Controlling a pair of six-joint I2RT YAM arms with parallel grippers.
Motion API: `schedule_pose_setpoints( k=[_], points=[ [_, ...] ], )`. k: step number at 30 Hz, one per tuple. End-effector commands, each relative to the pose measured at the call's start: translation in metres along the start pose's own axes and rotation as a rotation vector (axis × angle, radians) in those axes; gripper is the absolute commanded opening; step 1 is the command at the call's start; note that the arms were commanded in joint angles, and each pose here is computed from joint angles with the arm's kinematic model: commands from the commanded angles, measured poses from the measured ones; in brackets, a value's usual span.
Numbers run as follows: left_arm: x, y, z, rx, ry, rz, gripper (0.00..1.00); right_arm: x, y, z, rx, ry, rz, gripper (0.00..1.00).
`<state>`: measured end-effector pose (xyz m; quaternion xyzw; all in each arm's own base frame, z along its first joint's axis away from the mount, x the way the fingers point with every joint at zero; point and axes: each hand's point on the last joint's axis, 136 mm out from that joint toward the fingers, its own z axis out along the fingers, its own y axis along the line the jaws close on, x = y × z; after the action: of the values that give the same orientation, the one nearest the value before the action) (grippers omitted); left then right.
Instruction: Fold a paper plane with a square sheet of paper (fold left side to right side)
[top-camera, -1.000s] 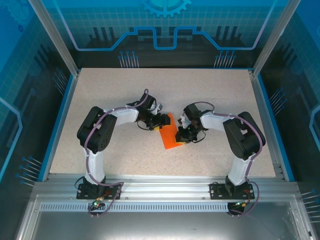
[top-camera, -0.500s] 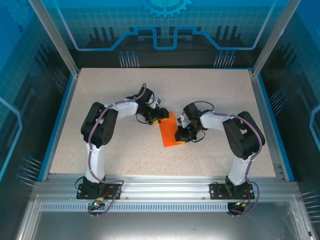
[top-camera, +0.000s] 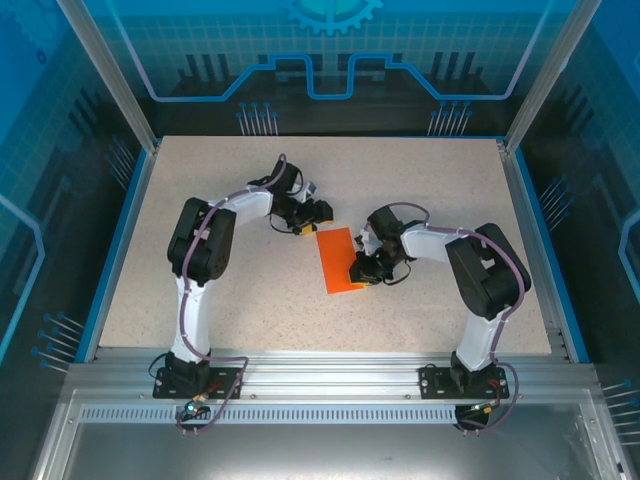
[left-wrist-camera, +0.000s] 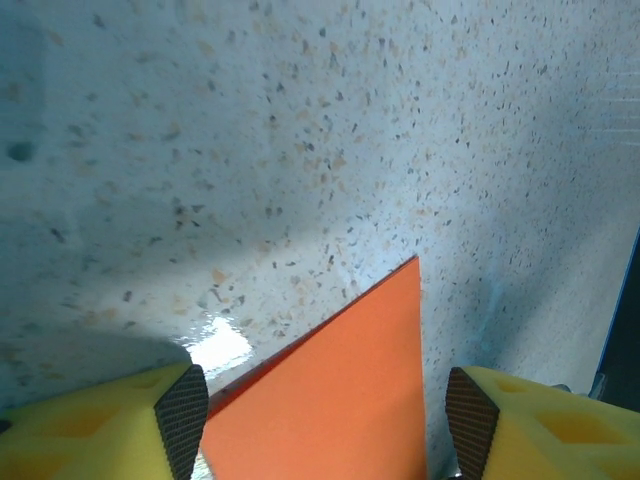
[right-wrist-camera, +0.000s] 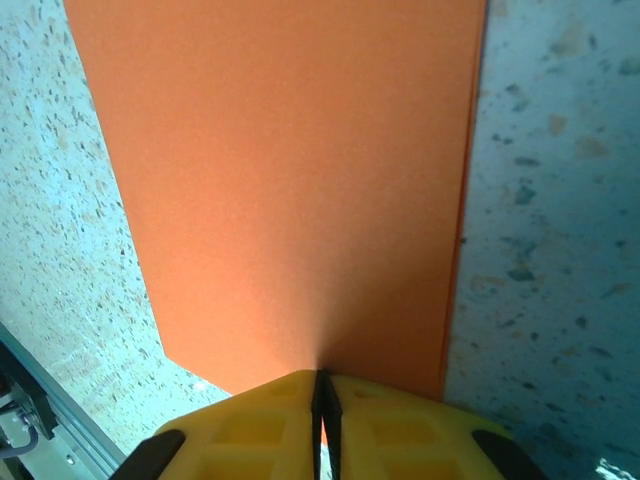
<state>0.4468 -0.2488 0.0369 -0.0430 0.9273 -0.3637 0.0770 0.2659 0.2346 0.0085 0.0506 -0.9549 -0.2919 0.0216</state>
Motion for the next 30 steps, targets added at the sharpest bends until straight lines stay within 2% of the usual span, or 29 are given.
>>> schedule_pose_setpoints(
  k=[1,4,6,9,12,18,23,30],
  points=[
    [-0.022,0.003,-0.044,-0.048,-0.105,0.043,0.71,0.007,-0.005,0.004,0.011,0.000,0.020,0.15],
    [-0.016,-0.008,-0.072,-0.039,-0.144,0.060,0.72,-0.007,0.016,-0.015,-0.026,-0.066,-0.035,0.18],
    [-0.004,-0.010,-0.084,-0.037,-0.157,0.060,0.72,-0.019,0.025,-0.035,-0.012,-0.126,-0.079,0.30],
    [0.020,-0.007,-0.087,-0.009,-0.154,0.015,0.73,-0.032,0.022,-0.054,0.047,-0.180,-0.117,0.39],
    [0.045,0.003,-0.079,0.007,-0.140,-0.035,0.73,-0.046,0.013,-0.059,0.112,-0.182,-0.139,0.41],
    [0.081,0.010,-0.056,0.004,-0.086,-0.069,0.73,-0.060,0.006,-0.044,0.145,-0.133,-0.127,0.44],
    [0.094,0.003,-0.032,0.022,-0.042,-0.069,0.72,-0.064,0.003,-0.032,0.124,-0.124,-0.114,0.44],
    [0.087,0.003,-0.019,0.010,-0.031,-0.075,0.72,-0.062,-0.004,-0.016,0.115,-0.085,-0.097,0.32]
  ],
)
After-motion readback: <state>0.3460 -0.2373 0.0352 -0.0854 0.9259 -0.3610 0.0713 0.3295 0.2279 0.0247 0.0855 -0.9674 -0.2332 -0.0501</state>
